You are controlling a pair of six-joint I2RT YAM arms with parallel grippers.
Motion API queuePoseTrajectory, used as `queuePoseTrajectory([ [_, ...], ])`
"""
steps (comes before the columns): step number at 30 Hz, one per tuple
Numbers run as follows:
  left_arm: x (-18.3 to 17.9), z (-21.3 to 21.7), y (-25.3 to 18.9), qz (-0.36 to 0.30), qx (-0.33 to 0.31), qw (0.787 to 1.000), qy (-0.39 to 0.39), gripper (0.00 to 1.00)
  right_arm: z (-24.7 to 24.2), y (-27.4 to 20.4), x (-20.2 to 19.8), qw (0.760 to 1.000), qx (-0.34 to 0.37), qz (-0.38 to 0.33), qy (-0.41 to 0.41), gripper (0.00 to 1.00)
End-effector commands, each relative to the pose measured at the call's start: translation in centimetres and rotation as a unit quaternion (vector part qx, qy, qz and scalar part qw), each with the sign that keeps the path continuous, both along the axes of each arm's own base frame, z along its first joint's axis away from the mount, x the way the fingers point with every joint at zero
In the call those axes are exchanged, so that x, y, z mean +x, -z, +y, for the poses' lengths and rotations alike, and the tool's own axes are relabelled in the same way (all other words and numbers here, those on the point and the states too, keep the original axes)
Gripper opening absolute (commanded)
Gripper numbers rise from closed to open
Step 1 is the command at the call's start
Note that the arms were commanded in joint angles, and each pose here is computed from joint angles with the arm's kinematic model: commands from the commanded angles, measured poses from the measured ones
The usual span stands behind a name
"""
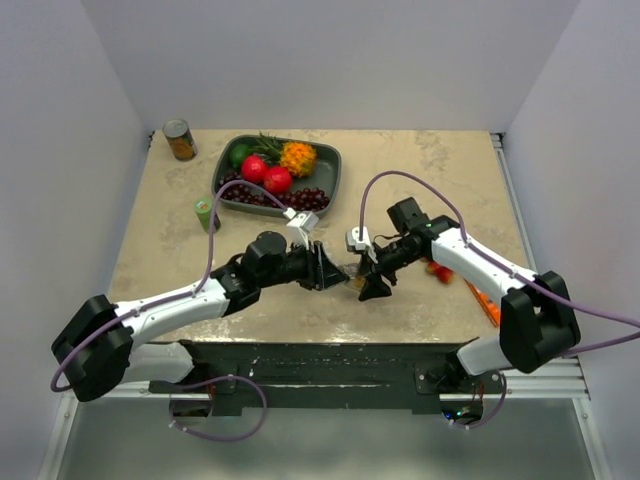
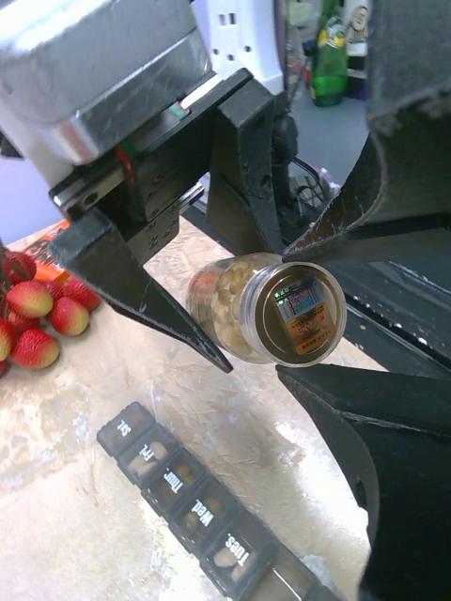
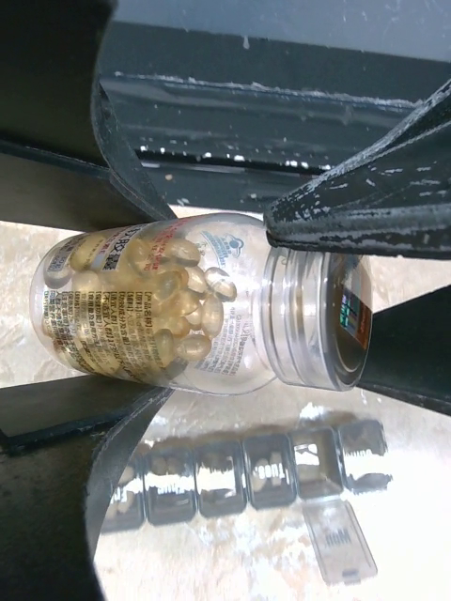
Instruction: Sort the pills into containers
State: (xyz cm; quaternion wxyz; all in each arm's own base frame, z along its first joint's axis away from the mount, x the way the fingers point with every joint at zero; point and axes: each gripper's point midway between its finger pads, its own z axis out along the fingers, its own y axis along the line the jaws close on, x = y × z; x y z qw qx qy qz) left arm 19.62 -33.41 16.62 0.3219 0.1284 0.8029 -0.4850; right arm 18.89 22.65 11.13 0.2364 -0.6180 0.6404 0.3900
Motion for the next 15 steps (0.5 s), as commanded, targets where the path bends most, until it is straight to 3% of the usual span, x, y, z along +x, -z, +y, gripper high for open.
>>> queuePoseTrajectory([
  [1, 0.2, 2.0, 3.5, 0.069, 0.057, 0.994, -0.059, 0.0, 0.7, -3.0, 1.4, 0.998, 0.049, -0.045, 0.009, 0.0],
  [4, 0.7, 2.1, 3.3, 0.1, 0.025, 0.992, -0.072, 0.0, 0.7, -3.0, 1.4, 0.998, 0.05, -0.046, 0.007, 0.0],
  [5, 0.0, 2.2, 3.8, 0.141, 0.006, 0.988, -0.068, 0.0, 0.7, -2.8, 1.4, 0.998, 0.049, -0.046, 0.005, 0.0],
  [6, 1.1, 2.5, 2.8, 0.139, -0.033, 0.987, -0.077, 0.0, 0.6, -2.8, 1.4, 0.998, 0.049, -0.045, 0.007, 0.0],
  [8, 0.3, 3.0, 3.0, 0.176, -0.066, 0.98, -0.065, 0.18, 0.6, -2.8, 1.4, 0.998, 0.048, -0.046, 0.007, 0.0],
  [9, 0.9, 3.2, 1.9, 0.163, -0.092, 0.98, -0.064, 0.28, 0.6, -2.8, 1.4, 0.998, 0.048, -0.045, 0.007, 0.0],
  [10, 0.6, 3.4, 1.7, 0.163, -0.101, 0.98, -0.058, 0.49, 0.6, -2.9, 1.4, 0.998, 0.049, -0.045, 0.008, 0.0],
  [12, 0.2, 3.3, 0.7, 0.152, -0.11, 0.982, -0.036, 0.64, 0.6, -3.0, 1.4, 0.998, 0.051, -0.044, 0.007, 0.0],
  [13, 0.1, 3.3, 0.1, 0.139, -0.114, 0.983, -0.029, 0.78, 0.6, -3.0, 1.4, 0.998, 0.052, -0.044, 0.007, 0.0],
  [15, 0.0, 3.7, 0.1, 0.117, -0.1, 0.988, -0.02, 0.9, 0.6, -3.0, 1.3, 0.998, 0.052, -0.042, 0.005, 0.0],
])
